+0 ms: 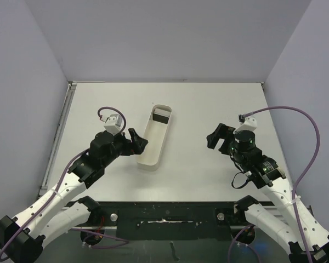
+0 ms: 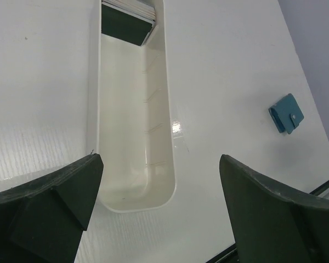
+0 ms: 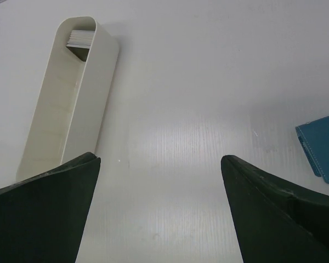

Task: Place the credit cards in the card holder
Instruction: Move the card holder to the center of the board.

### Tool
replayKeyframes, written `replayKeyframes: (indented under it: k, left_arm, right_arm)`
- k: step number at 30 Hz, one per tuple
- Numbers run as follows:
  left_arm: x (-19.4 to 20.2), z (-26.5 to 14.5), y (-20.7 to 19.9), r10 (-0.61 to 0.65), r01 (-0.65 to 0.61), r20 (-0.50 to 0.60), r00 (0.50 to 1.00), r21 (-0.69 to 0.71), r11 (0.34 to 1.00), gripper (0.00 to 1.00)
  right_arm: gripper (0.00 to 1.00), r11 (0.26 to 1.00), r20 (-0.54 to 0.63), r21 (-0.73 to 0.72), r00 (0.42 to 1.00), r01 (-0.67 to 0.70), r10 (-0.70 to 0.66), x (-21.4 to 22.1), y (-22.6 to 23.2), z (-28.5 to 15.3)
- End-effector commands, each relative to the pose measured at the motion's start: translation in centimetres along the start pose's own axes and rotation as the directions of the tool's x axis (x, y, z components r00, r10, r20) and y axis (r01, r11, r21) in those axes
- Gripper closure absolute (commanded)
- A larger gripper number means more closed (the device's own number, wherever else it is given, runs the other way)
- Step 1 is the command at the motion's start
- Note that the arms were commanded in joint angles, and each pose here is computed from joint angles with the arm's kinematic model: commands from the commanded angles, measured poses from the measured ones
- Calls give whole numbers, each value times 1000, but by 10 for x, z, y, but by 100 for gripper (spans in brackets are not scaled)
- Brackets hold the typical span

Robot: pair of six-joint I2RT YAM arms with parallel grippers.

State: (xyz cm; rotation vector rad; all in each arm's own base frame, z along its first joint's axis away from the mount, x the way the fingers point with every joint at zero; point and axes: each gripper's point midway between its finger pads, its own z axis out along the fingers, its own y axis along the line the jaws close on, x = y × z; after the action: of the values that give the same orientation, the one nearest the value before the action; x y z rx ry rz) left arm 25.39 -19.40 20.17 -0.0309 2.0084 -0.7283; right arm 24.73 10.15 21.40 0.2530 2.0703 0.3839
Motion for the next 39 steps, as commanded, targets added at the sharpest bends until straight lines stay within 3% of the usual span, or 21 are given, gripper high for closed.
replayKeyframes:
  k: [1,7,14,18,25,31,39]
  left_arm:
    - [-28,-8,-16,-8,2,108,994,59,998,12]
    - [-30,-13,-14,49,-55,117,992,49,997,12]
    - [-34,-13,-3,77,-73,88,993,-40,997,12]
    - [-33,-12,4,90,-86,39,995,-99,991,12]
    - [-21,-11,14,156,-158,-23,987,-123,980,15]
    - [-23,-20,16,210,-210,-9,978,-115,971,18]
    - [-32,-29,23,237,-229,44,970,-142,963,18]
  right_arm:
    - [2,999,37,-36,999,-35,37,-8,7,-2]
    - [2,999,36,11,999,-40,39,-7,0,5]
    - [0,970,59,228,995,-87,76,3,-39,21]
    - [11,953,56,294,997,-71,57,12,-56,35]
    - [30,871,-10,482,994,-92,110,34,-112,50]
    - [34,788,-10,584,969,-194,247,53,-161,55]
    - [33,682,120,651,932,-334,342,43,-205,53]
